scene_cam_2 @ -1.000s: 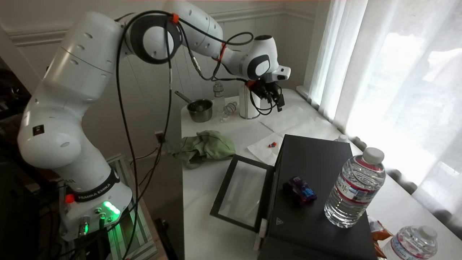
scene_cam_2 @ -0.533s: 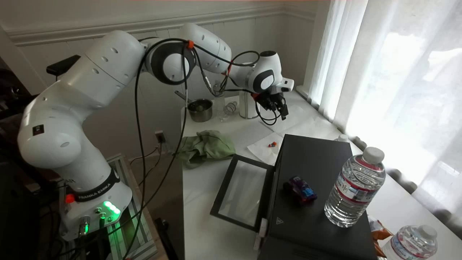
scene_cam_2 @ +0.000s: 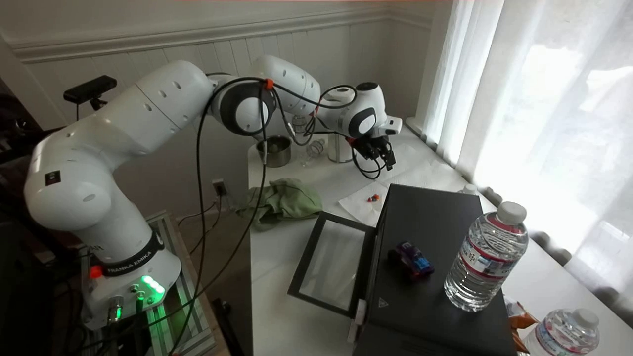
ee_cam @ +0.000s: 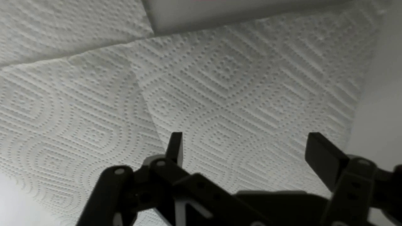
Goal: Use the paper towel to wipe the toaster oven door
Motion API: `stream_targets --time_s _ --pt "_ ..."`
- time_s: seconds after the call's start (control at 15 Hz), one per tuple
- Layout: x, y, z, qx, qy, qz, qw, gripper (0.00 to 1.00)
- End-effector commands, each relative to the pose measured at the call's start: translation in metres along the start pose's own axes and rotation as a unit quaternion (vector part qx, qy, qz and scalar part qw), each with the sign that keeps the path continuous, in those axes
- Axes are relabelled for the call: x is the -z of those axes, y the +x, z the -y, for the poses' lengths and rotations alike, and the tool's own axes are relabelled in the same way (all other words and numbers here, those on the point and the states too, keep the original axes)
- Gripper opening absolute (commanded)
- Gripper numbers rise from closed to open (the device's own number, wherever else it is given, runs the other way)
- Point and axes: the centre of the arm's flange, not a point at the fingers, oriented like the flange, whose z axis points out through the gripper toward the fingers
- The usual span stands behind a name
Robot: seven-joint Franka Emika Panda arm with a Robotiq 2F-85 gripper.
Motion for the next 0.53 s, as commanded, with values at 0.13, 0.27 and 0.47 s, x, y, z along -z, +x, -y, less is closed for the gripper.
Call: stream_targets --time_s 0.13,0.27,0.47 --pt "-0.0247 0.0145 0.012 0.001 0.003 -0.004 1.0 0.87" --pt "-0.0279 0.0134 0.0122 0.002 -0.001 0.001 1.0 0.76" --pt "-0.0262 0.0143 0.0128 0.006 -0.004 0.006 1.0 0.68"
